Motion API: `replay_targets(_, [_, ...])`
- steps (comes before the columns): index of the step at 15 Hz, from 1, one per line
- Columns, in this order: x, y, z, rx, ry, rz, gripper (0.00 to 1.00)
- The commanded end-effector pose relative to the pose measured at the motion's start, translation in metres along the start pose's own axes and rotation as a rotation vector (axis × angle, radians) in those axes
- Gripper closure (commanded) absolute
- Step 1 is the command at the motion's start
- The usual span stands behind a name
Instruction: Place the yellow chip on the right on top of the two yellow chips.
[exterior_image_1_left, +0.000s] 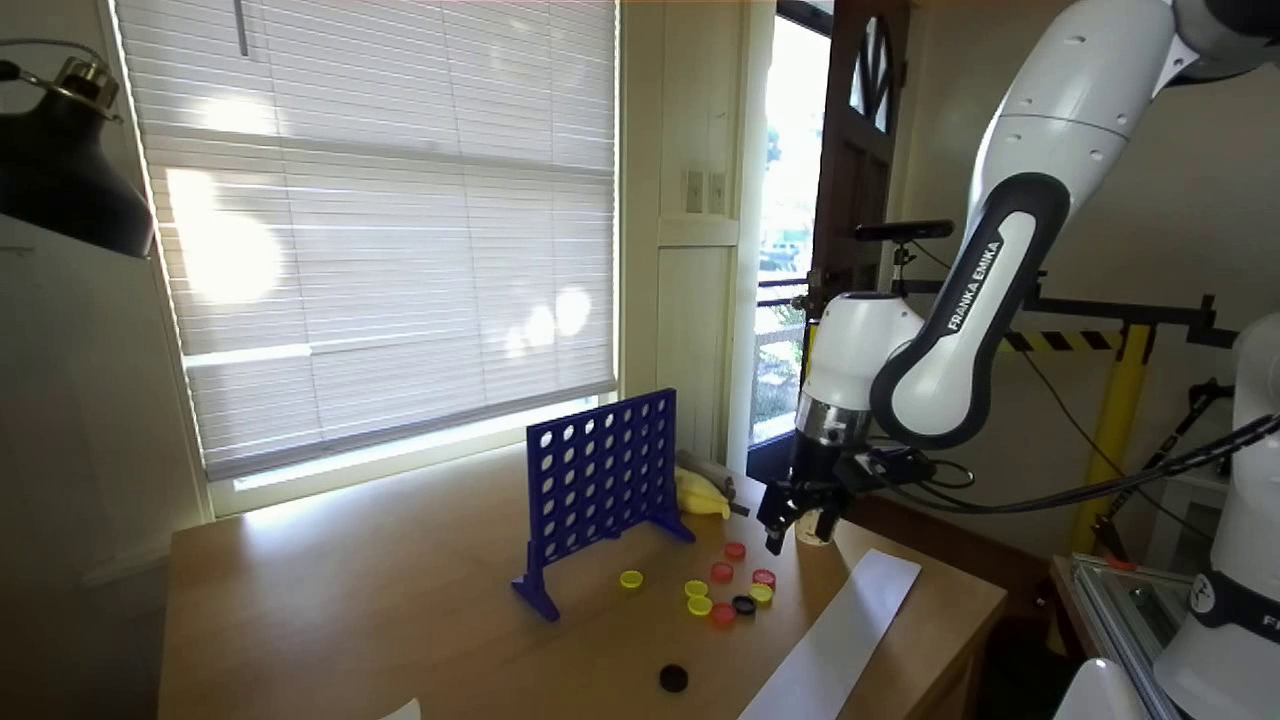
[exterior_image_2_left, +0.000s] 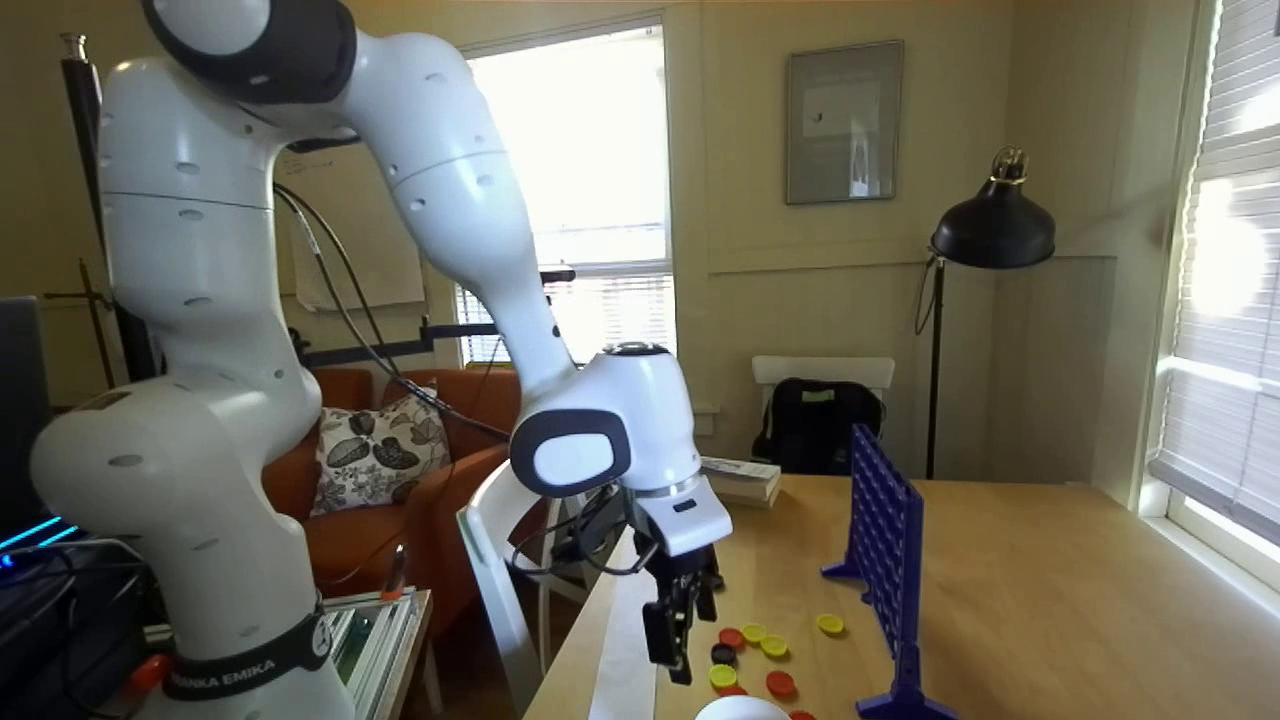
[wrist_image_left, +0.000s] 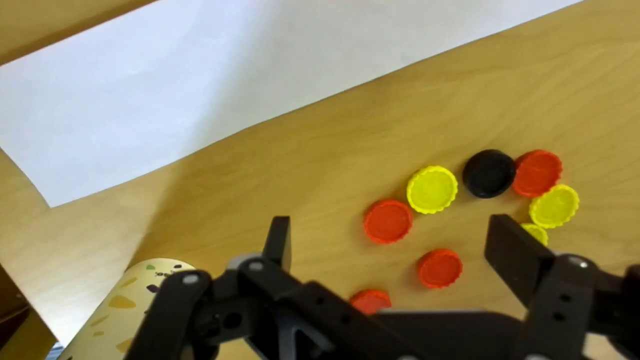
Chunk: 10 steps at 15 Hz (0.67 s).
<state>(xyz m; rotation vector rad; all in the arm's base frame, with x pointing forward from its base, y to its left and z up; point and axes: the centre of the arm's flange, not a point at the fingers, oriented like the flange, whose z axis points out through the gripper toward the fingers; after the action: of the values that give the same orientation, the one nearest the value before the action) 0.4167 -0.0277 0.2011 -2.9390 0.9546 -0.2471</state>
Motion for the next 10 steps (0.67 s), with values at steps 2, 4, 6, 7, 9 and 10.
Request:
replay_targets(2, [0.012,-0.014,0.037,0.017,-0.026,0.097,0.0])
replay_targets(4, [0.016,-0.022,0.044,0.013,-0.036,0.123,0.0])
replay_targets(6, [0.02,-0.027,0.051,0.01,-0.032,0.148,0.0])
replay_targets(7, [0.023,-0.03,0.054,0.012,-0.031,0.159,0.0])
replay_targets(9, [0.028,-0.033,0.059,0.01,-0.028,0.18,0.0])
replay_targets(10, [0.03,-0.035,0.062,0.009,-0.027,0.191,0.0])
